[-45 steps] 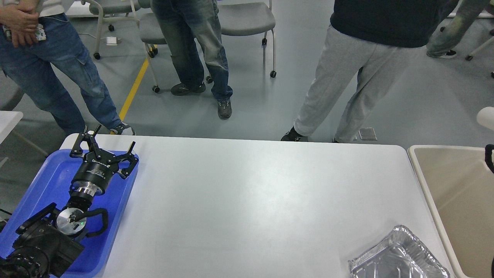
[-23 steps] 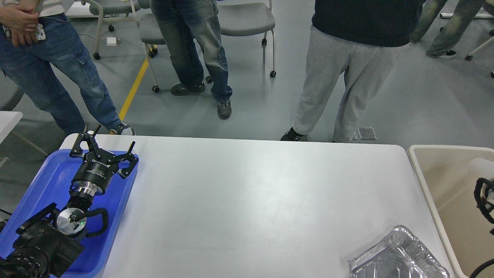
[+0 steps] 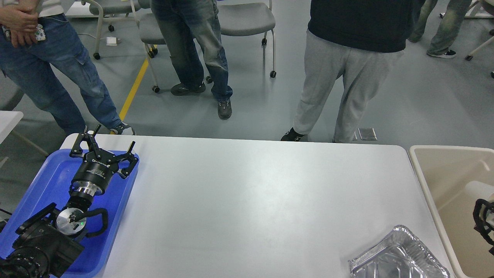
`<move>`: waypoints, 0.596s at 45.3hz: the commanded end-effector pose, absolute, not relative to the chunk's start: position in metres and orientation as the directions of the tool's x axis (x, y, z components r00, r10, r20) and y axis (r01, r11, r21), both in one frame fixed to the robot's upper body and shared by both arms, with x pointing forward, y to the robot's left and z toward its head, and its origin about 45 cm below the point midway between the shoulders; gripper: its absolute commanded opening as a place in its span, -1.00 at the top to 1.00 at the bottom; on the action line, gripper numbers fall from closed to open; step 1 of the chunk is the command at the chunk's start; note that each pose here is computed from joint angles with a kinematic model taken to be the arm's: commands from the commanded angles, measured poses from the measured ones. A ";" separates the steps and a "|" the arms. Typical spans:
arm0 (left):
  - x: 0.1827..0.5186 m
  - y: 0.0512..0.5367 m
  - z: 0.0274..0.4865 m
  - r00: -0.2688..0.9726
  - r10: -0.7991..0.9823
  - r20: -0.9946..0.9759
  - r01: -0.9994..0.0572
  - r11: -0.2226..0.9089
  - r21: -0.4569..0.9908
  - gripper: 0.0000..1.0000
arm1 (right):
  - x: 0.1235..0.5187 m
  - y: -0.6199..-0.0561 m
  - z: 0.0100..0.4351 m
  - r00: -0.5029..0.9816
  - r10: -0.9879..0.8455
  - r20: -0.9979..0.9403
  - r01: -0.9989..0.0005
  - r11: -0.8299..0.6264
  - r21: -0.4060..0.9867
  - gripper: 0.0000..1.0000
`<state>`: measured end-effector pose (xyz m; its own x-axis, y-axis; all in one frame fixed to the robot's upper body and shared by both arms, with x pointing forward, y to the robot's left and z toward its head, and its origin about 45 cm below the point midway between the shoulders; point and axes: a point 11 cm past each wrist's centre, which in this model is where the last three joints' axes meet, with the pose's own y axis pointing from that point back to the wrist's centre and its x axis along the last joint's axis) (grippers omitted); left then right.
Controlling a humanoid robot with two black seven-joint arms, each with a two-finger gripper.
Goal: Tidy desktop
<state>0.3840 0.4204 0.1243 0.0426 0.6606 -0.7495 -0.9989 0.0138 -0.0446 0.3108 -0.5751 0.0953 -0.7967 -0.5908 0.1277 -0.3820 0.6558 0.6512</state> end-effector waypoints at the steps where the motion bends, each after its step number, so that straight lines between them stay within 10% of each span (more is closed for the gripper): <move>1: 0.384 0.420 0.124 0.043 0.661 -0.749 -0.999 0.015 -0.044 -1.00 | 0.299 -0.575 0.084 -0.795 -0.589 0.143 -0.363 0.652 0.666 1.00; 15: 0.384 0.420 0.124 0.043 0.661 -0.749 -0.999 0.015 -0.044 -1.00 | 0.295 -0.566 0.072 -0.784 -0.603 0.146 -0.364 0.637 0.679 1.00; 20: 0.384 0.420 0.124 0.043 0.661 -0.749 -0.999 0.015 -0.044 -1.00 | 0.294 -0.565 0.070 -0.782 -0.606 0.150 -0.365 0.638 0.678 -0.08; 27: 0.384 0.420 0.124 0.043 0.661 -0.749 -0.999 0.014 -0.045 -1.00 | 0.293 -0.566 0.070 -0.782 -0.605 0.152 -0.366 0.642 0.674 -0.64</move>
<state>0.3840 0.4203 0.1242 0.0426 0.6608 -0.7494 -0.9989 0.0142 -0.0443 0.2953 -0.5665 0.0731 -0.7842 -0.6027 0.1474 -0.3659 0.6410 0.6747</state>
